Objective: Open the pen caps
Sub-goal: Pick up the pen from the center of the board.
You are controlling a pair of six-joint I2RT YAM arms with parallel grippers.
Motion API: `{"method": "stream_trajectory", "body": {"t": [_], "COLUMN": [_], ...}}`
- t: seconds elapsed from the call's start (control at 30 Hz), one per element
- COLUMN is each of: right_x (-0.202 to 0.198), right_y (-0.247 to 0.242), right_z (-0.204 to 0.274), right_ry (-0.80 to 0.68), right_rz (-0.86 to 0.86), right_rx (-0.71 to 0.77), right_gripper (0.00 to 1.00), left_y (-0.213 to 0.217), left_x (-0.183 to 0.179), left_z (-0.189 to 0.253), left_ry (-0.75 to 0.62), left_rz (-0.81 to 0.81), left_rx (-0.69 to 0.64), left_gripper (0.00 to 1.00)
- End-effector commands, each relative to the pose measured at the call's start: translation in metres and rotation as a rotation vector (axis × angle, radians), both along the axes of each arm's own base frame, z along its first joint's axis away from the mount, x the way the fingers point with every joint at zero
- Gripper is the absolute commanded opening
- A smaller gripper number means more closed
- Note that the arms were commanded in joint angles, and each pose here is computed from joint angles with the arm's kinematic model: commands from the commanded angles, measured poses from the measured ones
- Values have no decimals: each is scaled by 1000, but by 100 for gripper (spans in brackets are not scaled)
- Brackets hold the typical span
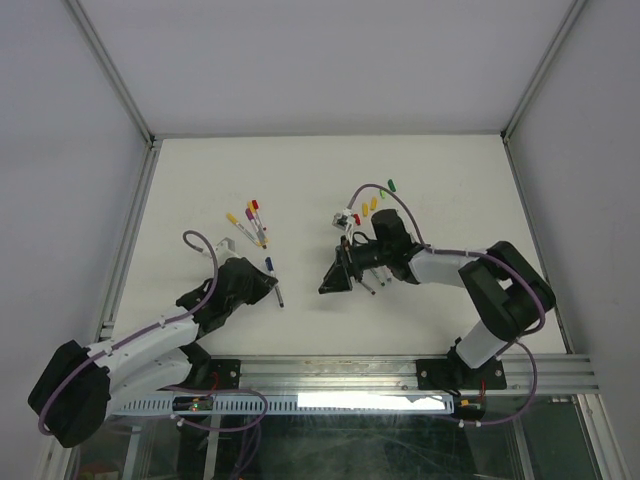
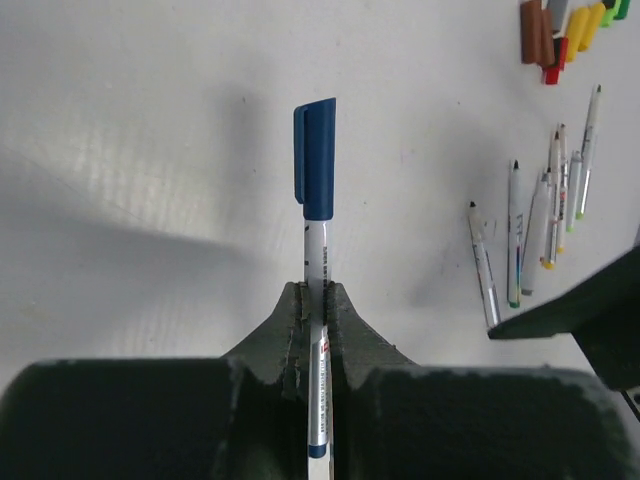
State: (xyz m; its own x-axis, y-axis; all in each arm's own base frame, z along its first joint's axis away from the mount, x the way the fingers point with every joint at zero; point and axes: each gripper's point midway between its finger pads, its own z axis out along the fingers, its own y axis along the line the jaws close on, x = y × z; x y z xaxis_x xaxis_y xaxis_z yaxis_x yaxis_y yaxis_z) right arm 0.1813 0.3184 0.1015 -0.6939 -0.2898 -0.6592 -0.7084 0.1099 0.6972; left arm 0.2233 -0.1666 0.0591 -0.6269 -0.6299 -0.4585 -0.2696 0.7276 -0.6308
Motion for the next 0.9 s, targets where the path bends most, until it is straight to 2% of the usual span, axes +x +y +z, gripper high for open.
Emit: {"method": "stream_trajectory", "body": {"t": [0.0,0.1,0.3,0.63,0.67,0.77,0.87], "right_x": [21,27,12,6,14,13,12], "right_y": [11,13,23,31,32,34,35], "right_z": [-2,-21,-44,-69,-77,-80,-81], "right_ry": [20,83,178,238,268,282,299], "right_rz": [-89,-157,-115,-87,-169,-182,-187], "right_rx": [16,-58,-150,-210,-265,-297,-308], "right_gripper": [74,73,72,72,66,61,60], "left_y": [-35,-44,-61,-85,-88,-92,-93], "left_x": [8,9,10,13,13,15,16], "left_z": [26,26,24,2,2,0,2], "left_ry": [-139,-181,-184,-134,-132,-126,-135], "left_rz": [-22,-13,0,0,-4,0,8], "left_rx": [-232,-283,-279,-302,-309,-319,-342], "left_gripper": [0,0,0,0,0,0,0]}}
